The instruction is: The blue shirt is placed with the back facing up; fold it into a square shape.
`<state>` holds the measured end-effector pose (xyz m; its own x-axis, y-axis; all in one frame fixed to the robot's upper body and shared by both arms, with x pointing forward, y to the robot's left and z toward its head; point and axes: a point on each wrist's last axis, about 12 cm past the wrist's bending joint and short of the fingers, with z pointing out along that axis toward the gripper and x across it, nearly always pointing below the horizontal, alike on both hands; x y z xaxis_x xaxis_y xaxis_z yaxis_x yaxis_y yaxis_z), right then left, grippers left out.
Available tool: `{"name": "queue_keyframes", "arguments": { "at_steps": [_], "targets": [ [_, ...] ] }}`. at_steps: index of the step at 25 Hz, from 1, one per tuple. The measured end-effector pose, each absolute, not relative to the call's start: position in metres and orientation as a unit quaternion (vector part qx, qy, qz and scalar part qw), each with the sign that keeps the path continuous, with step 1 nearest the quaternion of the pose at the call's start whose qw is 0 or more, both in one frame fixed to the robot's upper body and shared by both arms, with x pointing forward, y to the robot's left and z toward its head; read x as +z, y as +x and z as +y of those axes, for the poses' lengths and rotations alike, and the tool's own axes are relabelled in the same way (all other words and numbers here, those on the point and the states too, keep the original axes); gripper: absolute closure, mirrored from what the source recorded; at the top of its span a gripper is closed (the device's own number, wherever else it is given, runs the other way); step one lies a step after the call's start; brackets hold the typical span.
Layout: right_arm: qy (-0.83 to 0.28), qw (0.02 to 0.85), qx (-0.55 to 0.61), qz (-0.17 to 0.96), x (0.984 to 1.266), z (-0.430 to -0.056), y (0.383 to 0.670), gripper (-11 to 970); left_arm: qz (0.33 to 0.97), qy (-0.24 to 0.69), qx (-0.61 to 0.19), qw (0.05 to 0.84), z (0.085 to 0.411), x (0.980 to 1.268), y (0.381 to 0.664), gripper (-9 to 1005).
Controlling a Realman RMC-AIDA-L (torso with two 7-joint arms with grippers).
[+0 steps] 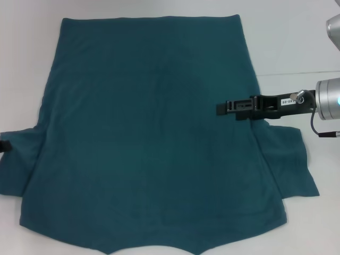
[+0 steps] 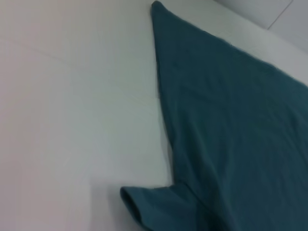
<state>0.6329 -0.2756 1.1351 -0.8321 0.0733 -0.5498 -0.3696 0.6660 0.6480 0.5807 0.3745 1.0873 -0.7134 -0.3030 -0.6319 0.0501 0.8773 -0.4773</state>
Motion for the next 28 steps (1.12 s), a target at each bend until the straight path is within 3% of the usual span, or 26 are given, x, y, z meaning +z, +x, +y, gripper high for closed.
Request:
{"name": "queue_keyframes", "arguments": {
  "at_steps": [12, 28],
  "targets": [
    [-0.084, 0.277, 0.399, 0.87, 1.135, -0.277, 0.633, 47, 0.928, -0.038, -0.158, 0.335, 0.376, 1.11, 0.601, 994],
    [-0.083, 0.276, 0.399, 0.871, 1.135, -0.277, 0.633, 47, 0.938, -0.029, -0.117, 0.326, 0.374, 1.135, 0.611, 994]
  ]
}}
